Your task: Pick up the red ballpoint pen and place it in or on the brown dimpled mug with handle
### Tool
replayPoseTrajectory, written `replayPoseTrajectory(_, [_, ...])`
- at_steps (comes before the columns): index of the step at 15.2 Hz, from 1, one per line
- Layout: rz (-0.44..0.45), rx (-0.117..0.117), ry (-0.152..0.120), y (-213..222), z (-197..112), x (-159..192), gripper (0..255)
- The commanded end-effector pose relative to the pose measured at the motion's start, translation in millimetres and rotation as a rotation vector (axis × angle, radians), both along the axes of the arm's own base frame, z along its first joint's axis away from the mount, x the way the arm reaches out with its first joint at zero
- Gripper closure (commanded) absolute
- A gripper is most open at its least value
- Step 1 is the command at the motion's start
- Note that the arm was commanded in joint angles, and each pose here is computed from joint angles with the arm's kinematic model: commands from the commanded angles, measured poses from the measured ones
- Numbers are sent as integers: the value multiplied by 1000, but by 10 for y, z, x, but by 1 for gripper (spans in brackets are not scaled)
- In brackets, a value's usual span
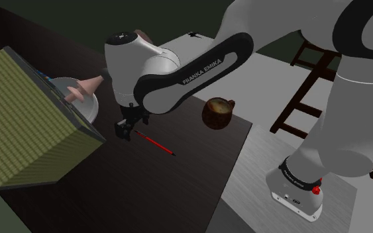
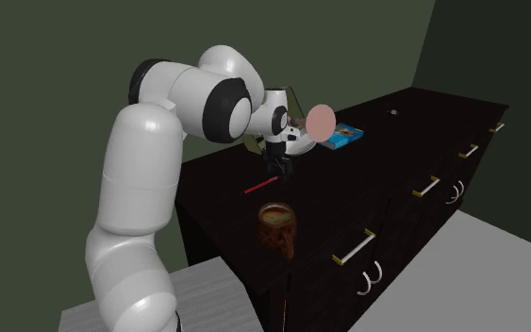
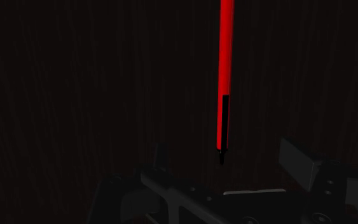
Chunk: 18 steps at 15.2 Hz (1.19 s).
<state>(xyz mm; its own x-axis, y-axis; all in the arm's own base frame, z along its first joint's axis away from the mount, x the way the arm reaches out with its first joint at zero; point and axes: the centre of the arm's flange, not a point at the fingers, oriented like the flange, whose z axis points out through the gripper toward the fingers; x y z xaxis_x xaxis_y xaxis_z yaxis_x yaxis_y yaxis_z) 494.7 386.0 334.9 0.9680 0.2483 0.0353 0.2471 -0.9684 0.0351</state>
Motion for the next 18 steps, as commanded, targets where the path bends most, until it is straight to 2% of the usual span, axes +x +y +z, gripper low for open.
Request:
replayPoseTrajectory(1, [0, 0, 0, 0, 1, 1, 0])
replayPoseTrajectory(2, [0, 0, 0, 0, 1, 1, 255])
replayPoseTrajectory(11, [0, 0, 0, 0, 1, 1, 255])
replayPoseTrajectory(18, [0, 0, 0, 0, 370, 1, 255])
